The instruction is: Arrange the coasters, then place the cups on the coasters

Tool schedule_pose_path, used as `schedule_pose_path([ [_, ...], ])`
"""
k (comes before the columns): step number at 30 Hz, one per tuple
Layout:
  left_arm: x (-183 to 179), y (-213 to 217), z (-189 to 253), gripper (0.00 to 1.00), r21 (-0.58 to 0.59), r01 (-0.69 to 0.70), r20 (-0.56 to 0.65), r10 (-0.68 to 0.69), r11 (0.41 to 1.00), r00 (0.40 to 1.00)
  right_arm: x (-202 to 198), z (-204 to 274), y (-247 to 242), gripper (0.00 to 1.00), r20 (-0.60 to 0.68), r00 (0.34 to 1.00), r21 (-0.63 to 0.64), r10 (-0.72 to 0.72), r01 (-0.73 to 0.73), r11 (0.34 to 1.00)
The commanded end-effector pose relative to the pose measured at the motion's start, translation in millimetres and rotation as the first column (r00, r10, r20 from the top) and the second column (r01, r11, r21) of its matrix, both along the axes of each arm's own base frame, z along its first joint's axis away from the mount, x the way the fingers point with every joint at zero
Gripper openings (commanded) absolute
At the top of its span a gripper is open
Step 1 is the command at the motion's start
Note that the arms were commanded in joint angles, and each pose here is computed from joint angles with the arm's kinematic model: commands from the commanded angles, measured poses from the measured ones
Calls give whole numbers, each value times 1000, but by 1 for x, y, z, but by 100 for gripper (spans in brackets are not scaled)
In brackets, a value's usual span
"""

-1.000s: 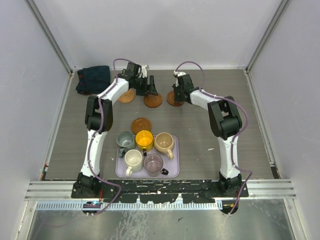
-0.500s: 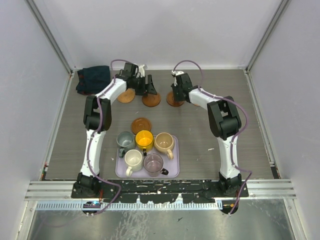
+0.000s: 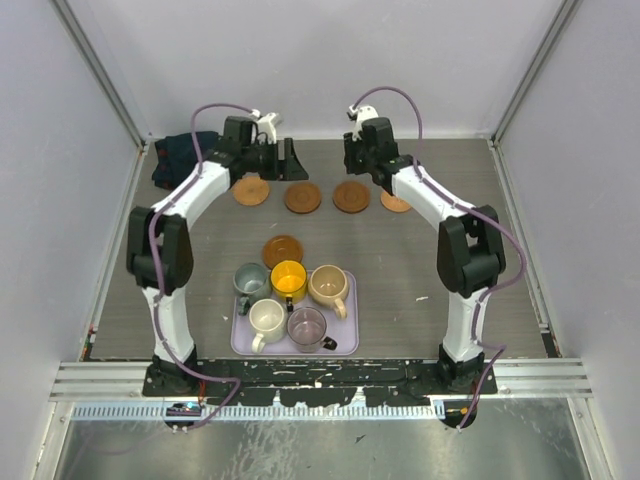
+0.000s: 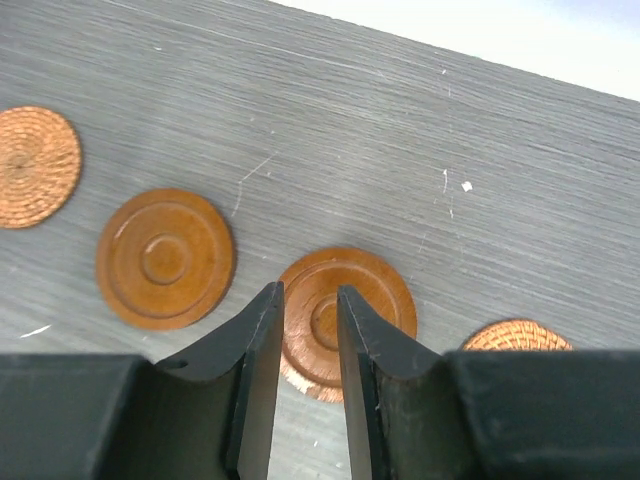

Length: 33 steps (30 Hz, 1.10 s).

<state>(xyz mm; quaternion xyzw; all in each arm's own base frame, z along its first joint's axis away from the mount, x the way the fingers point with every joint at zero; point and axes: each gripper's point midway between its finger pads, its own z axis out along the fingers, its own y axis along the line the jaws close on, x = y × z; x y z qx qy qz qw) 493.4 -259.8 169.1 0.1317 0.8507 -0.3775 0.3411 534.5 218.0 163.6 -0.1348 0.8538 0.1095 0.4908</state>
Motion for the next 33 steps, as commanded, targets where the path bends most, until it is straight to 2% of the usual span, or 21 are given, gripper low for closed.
schedule_pose_path([
  [1, -32, 19, -5, 71, 69, 10, 32, -12, 998, 999, -23, 32, 8, 34, 47, 999, 74, 22, -26, 997],
  [5, -69, 27, -36, 56, 87, 48, -53, -44, 995, 998, -43, 23, 1, 34, 17, 1000, 85, 13, -14, 996],
  [16, -122, 27, -79, 51, 109, 102, -186, -81, 989, 979, -75, 16, -10, 32, -1, 1000, 130, -21, 20, 991],
  [19, -132, 28, -90, 42, 119, 108, -236, -77, 987, 969, -80, 18, -12, 32, 3, 1000, 137, -24, 24, 990],
  [23, -148, 34, -106, 15, 141, 95, -301, -49, 985, 952, -88, 21, -19, 32, 8, 999, 136, -41, 40, 990],
  [25, -153, 38, -115, 8, 157, 93, -330, -36, 983, 943, -92, 21, -21, 32, 11, 999, 137, -49, 47, 989],
  [30, -156, 42, -138, 5, 194, 102, -400, -16, 976, 916, -95, 24, -25, 32, 16, 998, 142, -62, 59, 988],
  [33, -151, 49, -145, 5, 236, 87, -403, 15, 968, 915, -96, 25, -26, 33, 15, 998, 137, -68, 66, 988],
])
